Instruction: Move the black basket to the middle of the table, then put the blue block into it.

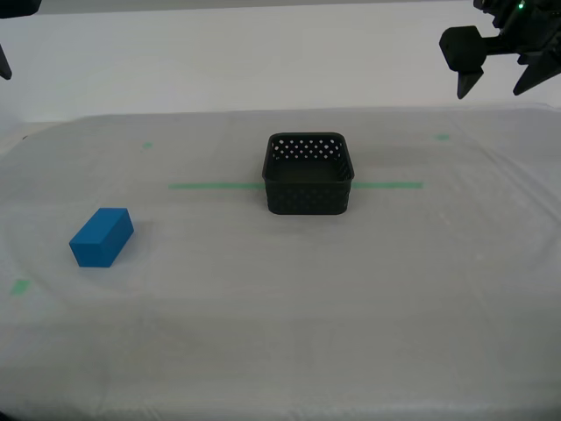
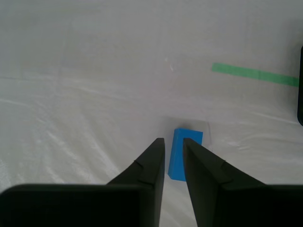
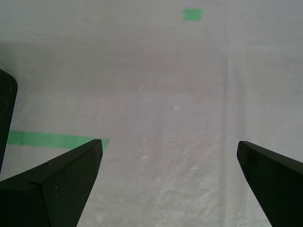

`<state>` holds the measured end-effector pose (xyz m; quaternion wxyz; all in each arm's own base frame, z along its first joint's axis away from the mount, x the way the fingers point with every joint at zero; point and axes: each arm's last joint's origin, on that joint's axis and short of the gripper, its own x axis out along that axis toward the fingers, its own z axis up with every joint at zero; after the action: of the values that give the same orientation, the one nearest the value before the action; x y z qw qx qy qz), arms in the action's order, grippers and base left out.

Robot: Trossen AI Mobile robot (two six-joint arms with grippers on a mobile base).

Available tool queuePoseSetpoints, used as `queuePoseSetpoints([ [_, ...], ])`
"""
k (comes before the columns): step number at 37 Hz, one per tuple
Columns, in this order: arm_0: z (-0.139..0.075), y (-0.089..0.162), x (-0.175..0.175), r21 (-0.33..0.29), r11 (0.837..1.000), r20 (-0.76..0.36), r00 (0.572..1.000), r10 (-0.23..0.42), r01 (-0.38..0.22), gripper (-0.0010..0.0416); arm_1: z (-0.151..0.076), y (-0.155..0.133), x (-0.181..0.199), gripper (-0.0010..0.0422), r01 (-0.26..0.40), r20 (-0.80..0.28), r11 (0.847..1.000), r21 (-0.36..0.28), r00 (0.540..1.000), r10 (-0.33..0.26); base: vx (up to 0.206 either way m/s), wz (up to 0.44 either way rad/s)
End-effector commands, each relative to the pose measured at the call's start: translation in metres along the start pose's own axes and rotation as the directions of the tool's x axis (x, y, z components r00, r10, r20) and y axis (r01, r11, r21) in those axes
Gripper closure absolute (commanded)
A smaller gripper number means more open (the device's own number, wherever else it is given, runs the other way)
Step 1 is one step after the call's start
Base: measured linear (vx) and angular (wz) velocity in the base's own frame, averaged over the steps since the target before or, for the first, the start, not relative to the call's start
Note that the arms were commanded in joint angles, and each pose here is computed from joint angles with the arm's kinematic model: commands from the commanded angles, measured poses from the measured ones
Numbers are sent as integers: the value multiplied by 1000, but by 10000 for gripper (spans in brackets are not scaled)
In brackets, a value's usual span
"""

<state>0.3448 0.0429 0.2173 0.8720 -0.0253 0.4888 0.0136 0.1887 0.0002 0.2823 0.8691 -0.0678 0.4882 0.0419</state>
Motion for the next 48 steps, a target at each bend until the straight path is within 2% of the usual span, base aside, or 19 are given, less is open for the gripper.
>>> queuePoseSetpoints([
  [1, 0, 0, 0, -1, 1000, 2, 1000, 0, 0, 7, 0, 0, 0, 315, -2, -5, 1000, -2, 1000, 2, 0, 0],
  [13, 0, 0, 0, -1, 1000, 2, 1000, 0, 0, 7, -5, 1, 0, 191, -11, -55, 1000, -22, 998, 10, 0, 0],
  [27, 0, 0, 0, -1, 1000, 2, 1000, 0, 0, 7, -22, 3, -3, 95, -39, -224, 999, -11, 974, 35, 0, 0],
  [32, 0, 0, 0, -1, 1000, 2, 1000, 0, 0, 7, -23, 3, -3, 75, -30, -236, 999, -13, 971, 26, 0, 0],
  [38, 0, 0, 0, -1, 1000, 2, 1000, 0, 0, 7, -25, 0, -4, 69, 72, -273, 995, -73, 958, -89, 0, 0],
  [48, 0, 0, 0, -1, 1000, 2, 1000, 0, 0, 7, -28, 0, -2, 81, 60, -309, 993, -105, 947, -90, 0, 0],
])
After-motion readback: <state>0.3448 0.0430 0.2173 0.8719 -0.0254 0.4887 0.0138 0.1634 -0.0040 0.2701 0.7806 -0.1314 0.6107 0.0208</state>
